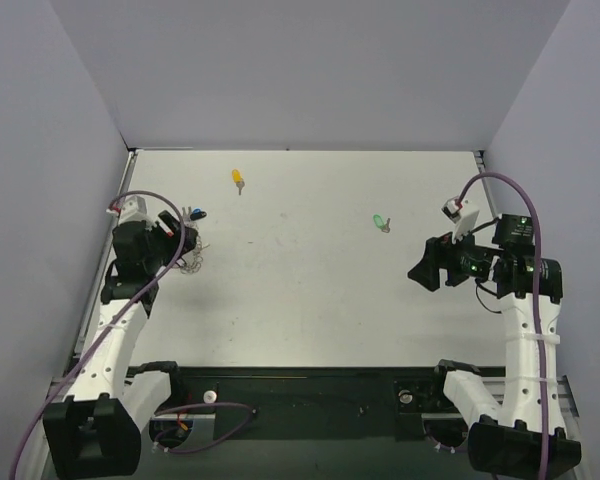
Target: Put the keys on the keyring
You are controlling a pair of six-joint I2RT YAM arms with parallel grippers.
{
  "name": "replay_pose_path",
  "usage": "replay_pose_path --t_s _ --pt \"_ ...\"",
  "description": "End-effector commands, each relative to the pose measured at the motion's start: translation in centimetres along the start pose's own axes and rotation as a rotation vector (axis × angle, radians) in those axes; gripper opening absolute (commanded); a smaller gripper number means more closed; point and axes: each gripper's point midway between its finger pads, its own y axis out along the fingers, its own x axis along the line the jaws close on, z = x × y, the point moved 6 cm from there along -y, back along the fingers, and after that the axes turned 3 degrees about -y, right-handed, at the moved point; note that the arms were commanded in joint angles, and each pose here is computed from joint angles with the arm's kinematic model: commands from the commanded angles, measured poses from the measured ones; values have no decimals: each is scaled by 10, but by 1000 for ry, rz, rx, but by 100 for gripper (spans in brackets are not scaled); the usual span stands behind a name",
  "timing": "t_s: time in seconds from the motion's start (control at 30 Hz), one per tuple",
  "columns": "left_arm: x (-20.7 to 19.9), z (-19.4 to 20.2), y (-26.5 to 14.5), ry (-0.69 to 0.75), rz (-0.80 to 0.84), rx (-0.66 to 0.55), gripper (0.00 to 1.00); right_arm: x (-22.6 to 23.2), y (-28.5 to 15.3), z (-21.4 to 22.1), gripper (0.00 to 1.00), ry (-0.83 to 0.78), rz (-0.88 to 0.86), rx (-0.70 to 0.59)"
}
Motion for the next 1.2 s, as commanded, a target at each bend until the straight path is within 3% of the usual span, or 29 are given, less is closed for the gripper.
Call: replay_pose_path --t_s 0.0,0.1,0.13,0.37,0.53,1.0,1.17 --pt "-67 -52 -46 93 286 -70 78 -2 -26 -20 68 -47 132 -8" --pt "-94 -69 -74 131 412 -75 80 -5 -38 -35 73 -19 198 -44" --pt "-104 -78 -85 150 450 -101 81 -6 -40 -42 80 20 222 -83" --pt "-139 -86 -125 260 586 -89 82 -31 -61 -67 86 367 587 -307" --pt "-139 -80 -136 315 575 -101 83 -29 -67 -71 91 379 599 -338" --pt "-126 -60 -133 341 561 -90 87 -32 -60 -75 93 415 553 -382" --pt "-126 -55 -126 369 557 -84 95 -33 -58 -72 93 414 550 -398"
